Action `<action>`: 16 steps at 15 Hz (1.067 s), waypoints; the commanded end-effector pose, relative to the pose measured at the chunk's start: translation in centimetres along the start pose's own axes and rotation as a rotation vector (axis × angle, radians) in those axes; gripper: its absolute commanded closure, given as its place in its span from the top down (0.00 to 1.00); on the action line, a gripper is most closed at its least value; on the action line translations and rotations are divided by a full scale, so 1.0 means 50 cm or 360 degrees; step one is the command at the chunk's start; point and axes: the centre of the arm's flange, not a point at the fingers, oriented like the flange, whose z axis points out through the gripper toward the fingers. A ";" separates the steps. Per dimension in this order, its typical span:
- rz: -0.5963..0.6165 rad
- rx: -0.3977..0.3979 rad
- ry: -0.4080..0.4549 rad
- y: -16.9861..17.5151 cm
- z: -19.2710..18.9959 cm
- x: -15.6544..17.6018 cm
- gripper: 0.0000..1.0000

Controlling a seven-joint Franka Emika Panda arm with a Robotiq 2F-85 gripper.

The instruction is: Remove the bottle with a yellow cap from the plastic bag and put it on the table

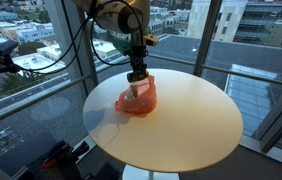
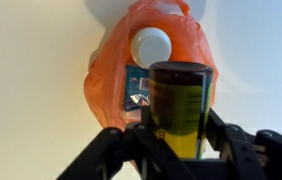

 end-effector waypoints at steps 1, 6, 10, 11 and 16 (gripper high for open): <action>0.0043 -0.0020 -0.0021 0.051 -0.036 -0.010 0.28; 0.0219 -0.0046 0.0026 0.132 -0.038 0.036 0.28; 0.0344 -0.0045 0.0055 0.194 -0.023 0.080 0.28; 0.0375 -0.0047 0.0068 0.205 -0.016 0.090 0.28; 0.0562 -0.0101 0.0123 0.257 0.053 0.149 0.28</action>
